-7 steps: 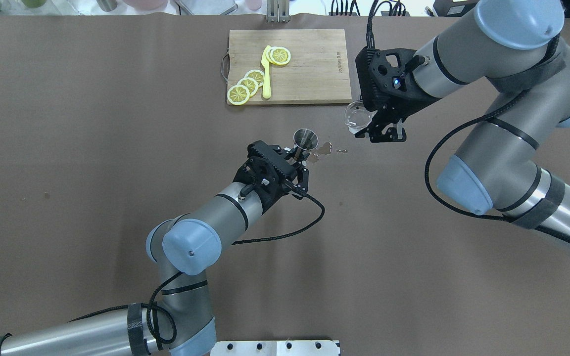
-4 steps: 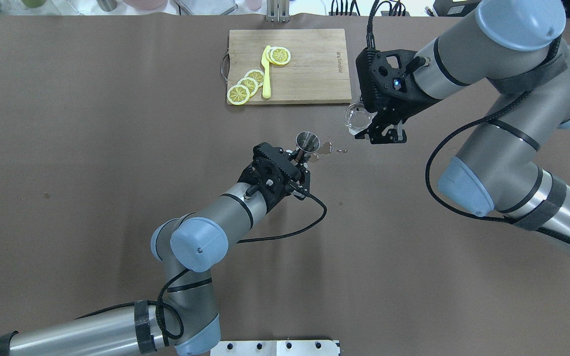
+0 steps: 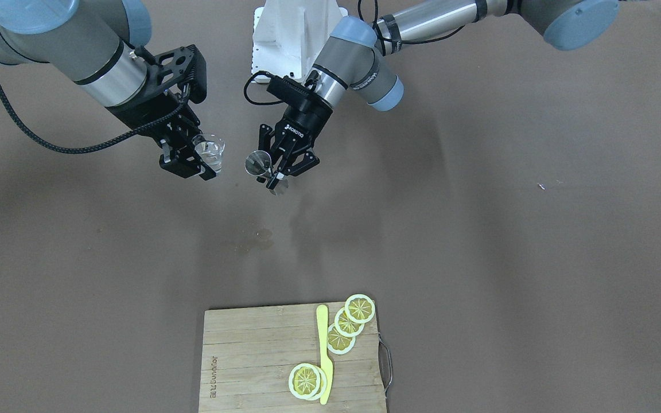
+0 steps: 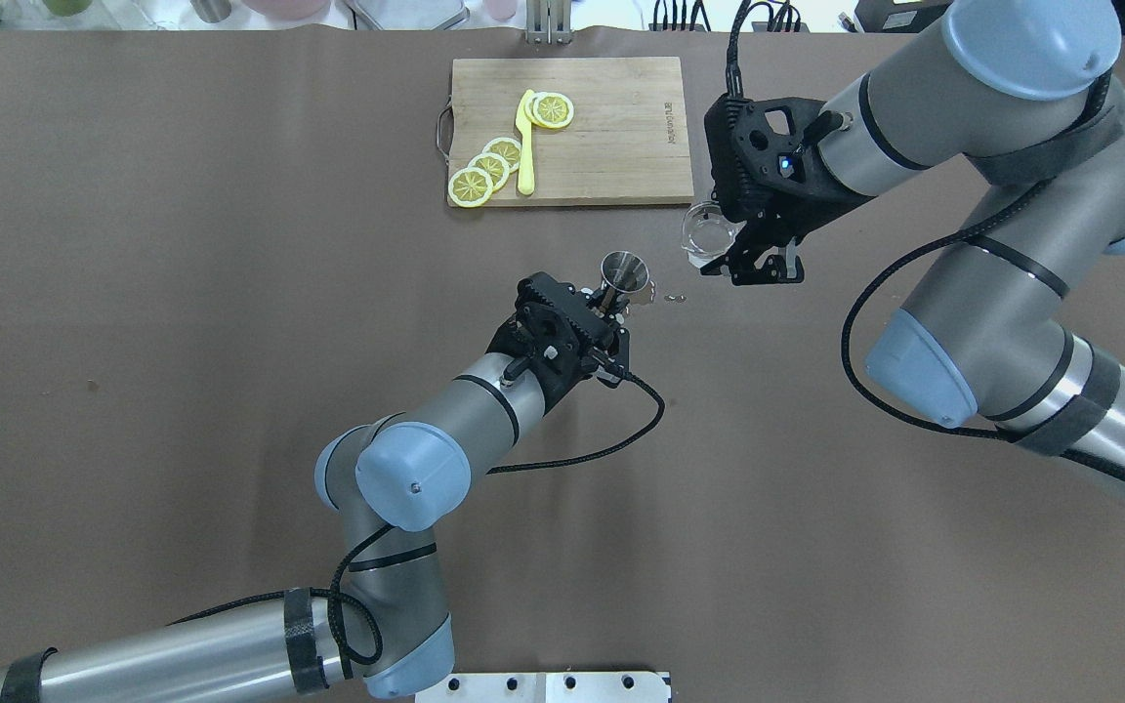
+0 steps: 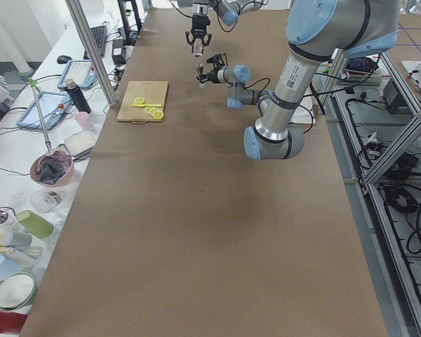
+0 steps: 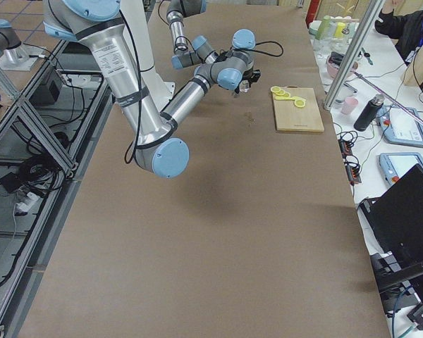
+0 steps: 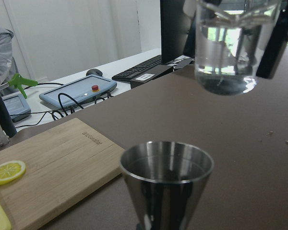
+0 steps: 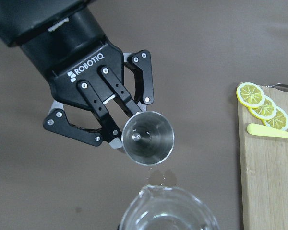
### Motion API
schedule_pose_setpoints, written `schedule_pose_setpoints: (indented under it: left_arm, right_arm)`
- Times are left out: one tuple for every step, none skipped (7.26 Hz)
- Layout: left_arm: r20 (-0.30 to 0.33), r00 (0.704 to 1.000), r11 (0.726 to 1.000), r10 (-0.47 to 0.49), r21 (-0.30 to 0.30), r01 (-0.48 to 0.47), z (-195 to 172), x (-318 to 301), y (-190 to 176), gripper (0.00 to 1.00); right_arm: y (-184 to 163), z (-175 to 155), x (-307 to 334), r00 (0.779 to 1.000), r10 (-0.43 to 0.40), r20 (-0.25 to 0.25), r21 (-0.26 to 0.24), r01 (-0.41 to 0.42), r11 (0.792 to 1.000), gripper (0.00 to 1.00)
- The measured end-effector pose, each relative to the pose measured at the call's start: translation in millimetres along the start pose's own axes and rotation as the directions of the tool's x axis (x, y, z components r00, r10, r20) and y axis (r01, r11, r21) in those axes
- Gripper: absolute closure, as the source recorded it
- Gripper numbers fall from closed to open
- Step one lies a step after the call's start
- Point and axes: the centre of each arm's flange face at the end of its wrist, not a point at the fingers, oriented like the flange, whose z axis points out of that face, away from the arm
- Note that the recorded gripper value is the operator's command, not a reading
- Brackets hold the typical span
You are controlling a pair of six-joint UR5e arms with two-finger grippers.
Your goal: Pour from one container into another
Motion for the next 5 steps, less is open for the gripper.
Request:
schedule_pose_setpoints:
  left_arm:
    - [-0.001, 1.000, 1.000, -0.001, 0.001, 0.001, 0.4, 1.0, -1.6, 1.00]
    - [0.000, 1.000, 1.000, -0.001, 0.002, 0.001, 0.6, 1.2, -2.2, 1.00]
    - [0.002, 1.000, 1.000, -0.001, 0.004, 0.001, 0.5, 1.2, -2.6, 1.00]
    - [0.003, 1.000, 1.000, -0.002, 0.005, 0.002, 0.4, 1.2, -3.0, 1.00]
    - [0.004, 1.000, 1.000, -0.001, 0.005, 0.001, 0.5, 1.0, -2.8, 1.00]
  right_arm:
    - [-1.3, -0.8, 0.3, 1.000, -0.001, -0.001, 0.002, 0.001, 1.000, 1.00]
    - [-2.4, -1.3, 0.6, 1.000, -0.002, -0.002, 0.004, 0.002, 1.000, 1.00]
    - [-3.3, -1.4, 0.8, 1.000, -0.003, -0.002, 0.004, 0.003, 1.000, 1.00]
    - [-4.5, -1.1, 0.8, 1.000, -0.003, -0.002, 0.005, 0.003, 1.000, 1.00]
    - [-6.6, -0.9, 1.2, 1.000, -0.002, -0.001, 0.003, 0.002, 1.000, 1.00]
